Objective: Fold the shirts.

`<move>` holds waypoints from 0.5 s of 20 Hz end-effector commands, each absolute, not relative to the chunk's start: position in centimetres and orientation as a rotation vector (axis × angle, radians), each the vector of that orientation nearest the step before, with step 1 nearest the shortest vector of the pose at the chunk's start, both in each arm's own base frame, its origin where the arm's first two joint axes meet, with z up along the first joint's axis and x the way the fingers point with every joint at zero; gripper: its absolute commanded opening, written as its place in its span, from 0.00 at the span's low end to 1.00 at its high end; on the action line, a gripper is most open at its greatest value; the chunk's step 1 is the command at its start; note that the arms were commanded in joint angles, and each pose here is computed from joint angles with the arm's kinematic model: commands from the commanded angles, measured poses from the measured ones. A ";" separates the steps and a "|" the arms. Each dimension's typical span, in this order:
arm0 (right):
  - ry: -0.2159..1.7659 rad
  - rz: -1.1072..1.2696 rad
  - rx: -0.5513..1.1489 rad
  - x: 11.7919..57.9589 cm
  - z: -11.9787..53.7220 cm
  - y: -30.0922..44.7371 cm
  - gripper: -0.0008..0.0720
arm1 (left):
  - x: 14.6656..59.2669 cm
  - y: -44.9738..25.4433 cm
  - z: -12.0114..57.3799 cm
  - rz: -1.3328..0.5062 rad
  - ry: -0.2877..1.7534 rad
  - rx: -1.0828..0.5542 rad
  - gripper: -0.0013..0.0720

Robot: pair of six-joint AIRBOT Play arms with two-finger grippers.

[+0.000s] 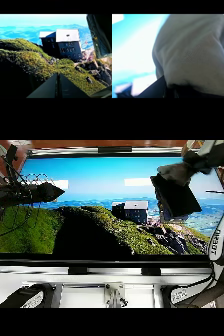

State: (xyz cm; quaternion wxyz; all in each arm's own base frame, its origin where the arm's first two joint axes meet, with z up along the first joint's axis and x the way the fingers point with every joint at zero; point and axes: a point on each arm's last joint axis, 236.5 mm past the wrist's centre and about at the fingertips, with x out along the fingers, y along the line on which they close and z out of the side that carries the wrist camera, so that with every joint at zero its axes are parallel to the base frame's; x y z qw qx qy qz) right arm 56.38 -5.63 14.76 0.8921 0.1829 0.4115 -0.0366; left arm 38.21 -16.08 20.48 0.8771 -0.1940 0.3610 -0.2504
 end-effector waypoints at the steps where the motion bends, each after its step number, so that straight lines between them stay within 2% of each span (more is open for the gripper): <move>1: 1.194 -0.281 0.347 47.9 10.5 -9.7 0.11 | 38.0 -16.2 20.8 -0.534 0.746 -0.401 0.07; 4: 1.292 -0.349 0.311 45.5 9.5 -10.9 0.11 | 37.9 -16.2 21.0 -0.535 0.742 -0.400 0.06; 10: 1.326 -0.382 0.405 45.2 7.5 -10.0 0.11 | 37.9 -16.2 20.9 -0.535 0.743 -0.400 0.07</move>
